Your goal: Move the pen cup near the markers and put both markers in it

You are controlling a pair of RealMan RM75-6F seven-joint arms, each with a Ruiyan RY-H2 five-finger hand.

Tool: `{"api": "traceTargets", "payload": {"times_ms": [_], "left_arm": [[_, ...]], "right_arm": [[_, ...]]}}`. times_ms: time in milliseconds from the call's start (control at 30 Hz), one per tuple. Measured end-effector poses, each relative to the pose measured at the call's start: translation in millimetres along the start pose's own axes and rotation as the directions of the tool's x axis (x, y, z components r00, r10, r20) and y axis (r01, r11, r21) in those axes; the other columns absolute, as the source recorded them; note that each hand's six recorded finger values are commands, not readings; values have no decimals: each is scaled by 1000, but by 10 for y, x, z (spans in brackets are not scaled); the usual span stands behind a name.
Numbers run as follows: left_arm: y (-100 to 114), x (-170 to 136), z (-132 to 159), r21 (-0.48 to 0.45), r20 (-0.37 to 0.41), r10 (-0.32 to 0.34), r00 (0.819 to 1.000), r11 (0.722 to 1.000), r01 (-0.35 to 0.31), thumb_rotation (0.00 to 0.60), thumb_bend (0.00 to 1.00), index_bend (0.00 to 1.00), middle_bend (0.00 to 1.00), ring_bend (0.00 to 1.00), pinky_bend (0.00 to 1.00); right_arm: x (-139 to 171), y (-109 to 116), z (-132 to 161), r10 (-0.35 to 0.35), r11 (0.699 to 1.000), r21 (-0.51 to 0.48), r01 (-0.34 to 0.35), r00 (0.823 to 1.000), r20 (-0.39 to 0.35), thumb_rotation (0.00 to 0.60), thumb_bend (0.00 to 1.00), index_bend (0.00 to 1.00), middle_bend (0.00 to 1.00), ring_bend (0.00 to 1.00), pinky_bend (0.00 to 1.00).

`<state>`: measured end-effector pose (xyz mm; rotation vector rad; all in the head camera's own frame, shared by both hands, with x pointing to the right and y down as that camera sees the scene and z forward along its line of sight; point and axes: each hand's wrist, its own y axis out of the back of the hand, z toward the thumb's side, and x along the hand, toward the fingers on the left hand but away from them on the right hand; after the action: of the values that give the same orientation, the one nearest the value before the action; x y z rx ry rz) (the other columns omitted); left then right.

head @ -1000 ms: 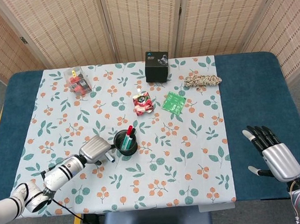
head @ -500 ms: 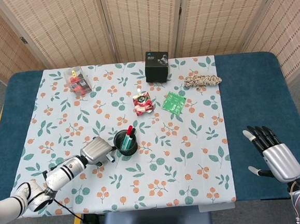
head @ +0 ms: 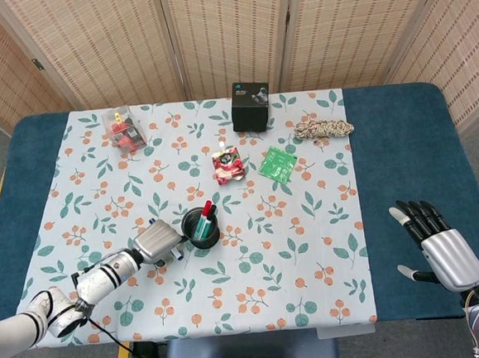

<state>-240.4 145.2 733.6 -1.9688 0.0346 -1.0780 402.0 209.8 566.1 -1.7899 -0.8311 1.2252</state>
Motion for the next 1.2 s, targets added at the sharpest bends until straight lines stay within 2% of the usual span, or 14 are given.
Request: {"api": "traceTargets", "payload": {"times_ms": [200,500,700,867,1000,1100,1200], "left_arm": [[-17,12,6,-10,-2,6,1000,1000,-6,600,341,634,997,915,914],[67,-53,18,-12,-3,35,999,999,-35,600,352,656,1000,922,925],[262,-226,-1,-48,-25,83,996,995,-84,600,352,656,1000,922,926],[542,-537,-94,-110,-85,160,983,979,-169,600,353,652,1000,922,926],[796,-823,-180,-198,-159,227,961,946,-257,600,353,649,1000,926,928],[1004,-1026,-236,-294,-224,275,935,896,-334,600,353,648,1000,929,930],[1210,-1200,-300,-389,-294,313,903,824,-412,600,356,646,1000,929,931]], "right_arm": [[7,10,2,-6,1000,0,6,1000,-1,600,66,0,0,0,0],[19,26,15,-15,1000,2,15,1000,-4,600,66,0,0,0,0],[31,27,28,-17,1000,3,17,1000,-9,600,66,0,0,0,0],[29,21,40,-17,1000,3,17,1000,-13,600,65,0,0,0,0],[15,10,47,-13,1000,3,13,1000,-14,600,66,0,0,0,0],[-5,1,52,-9,1000,3,9,1000,-16,600,66,0,0,0,0],[-21,2,46,-9,1000,0,9,1000,-14,600,66,0,0,0,0]]}}
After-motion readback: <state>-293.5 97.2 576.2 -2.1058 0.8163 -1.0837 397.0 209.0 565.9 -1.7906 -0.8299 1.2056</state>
